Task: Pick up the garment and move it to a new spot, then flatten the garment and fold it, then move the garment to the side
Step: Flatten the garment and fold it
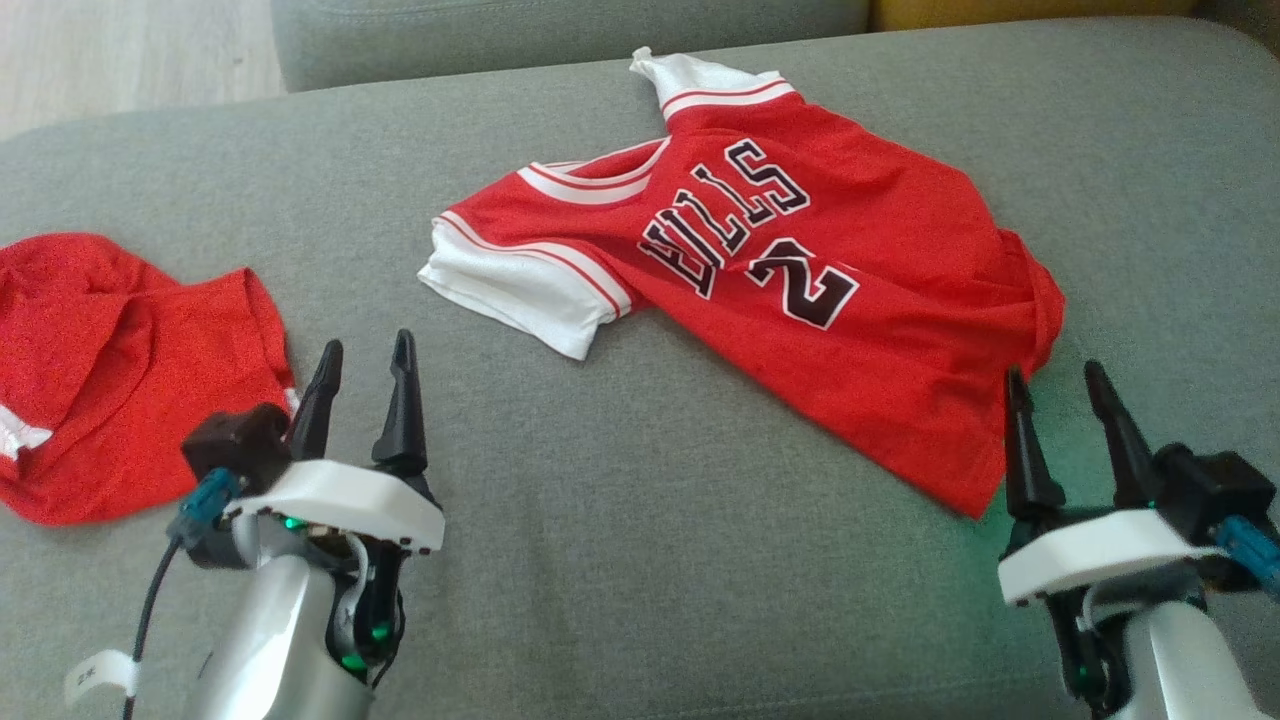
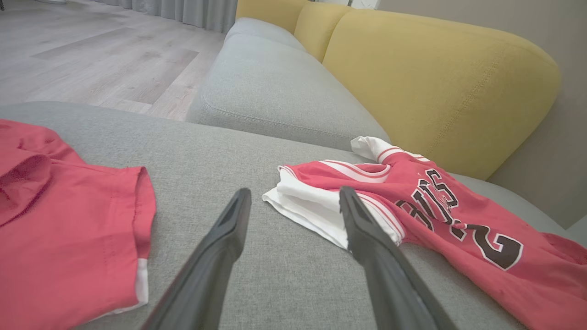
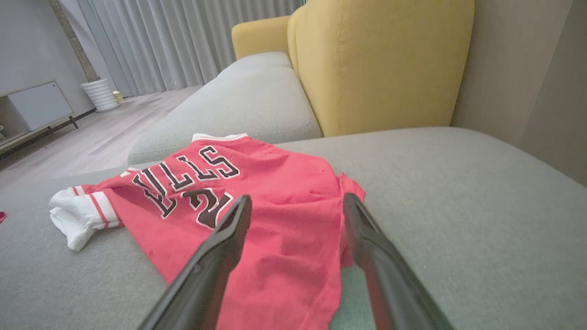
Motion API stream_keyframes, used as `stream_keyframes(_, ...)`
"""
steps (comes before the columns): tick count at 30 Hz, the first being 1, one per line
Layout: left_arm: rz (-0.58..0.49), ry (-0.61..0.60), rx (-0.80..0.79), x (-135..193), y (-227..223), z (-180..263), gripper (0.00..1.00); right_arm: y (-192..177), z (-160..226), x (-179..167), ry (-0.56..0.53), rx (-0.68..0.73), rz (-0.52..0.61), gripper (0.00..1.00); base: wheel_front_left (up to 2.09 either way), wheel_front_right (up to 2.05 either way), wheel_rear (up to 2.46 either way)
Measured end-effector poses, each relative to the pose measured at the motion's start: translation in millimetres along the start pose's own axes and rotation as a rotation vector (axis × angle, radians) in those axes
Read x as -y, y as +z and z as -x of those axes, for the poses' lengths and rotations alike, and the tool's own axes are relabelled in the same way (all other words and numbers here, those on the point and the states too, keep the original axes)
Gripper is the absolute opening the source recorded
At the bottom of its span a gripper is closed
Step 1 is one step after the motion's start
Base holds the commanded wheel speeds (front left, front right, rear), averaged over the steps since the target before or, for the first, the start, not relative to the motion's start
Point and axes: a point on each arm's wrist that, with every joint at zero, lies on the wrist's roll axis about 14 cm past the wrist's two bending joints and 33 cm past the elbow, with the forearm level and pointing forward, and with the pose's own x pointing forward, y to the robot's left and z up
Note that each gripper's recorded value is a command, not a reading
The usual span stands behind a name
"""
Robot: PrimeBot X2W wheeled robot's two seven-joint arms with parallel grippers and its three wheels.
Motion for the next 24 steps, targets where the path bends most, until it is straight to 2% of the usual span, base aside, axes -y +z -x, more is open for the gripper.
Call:
stream_keyframes(10,0.003,-0.034,-0.004,13.0,-4.2,-9.3,1.0,-76.3,34.7,4.8,-0.038,-0.319,-0.118,1.0,0.0,0.0,0.0)
stream_keyframes(18,0.002,-0.047,-0.015,15.6,-8.5,-11.2,1.0,-98.4,39.6,-8.4,-0.014,-0.406,-0.193,1.0,0.0,0.0,0.0)
stream_keyframes(24,-0.003,-0.033,-0.021,9.0,-10.3,-11.8,1.0,-107.2,30.1,-18.1,0.014,-0.438,-0.205,1.0,0.0,0.0,0.0)
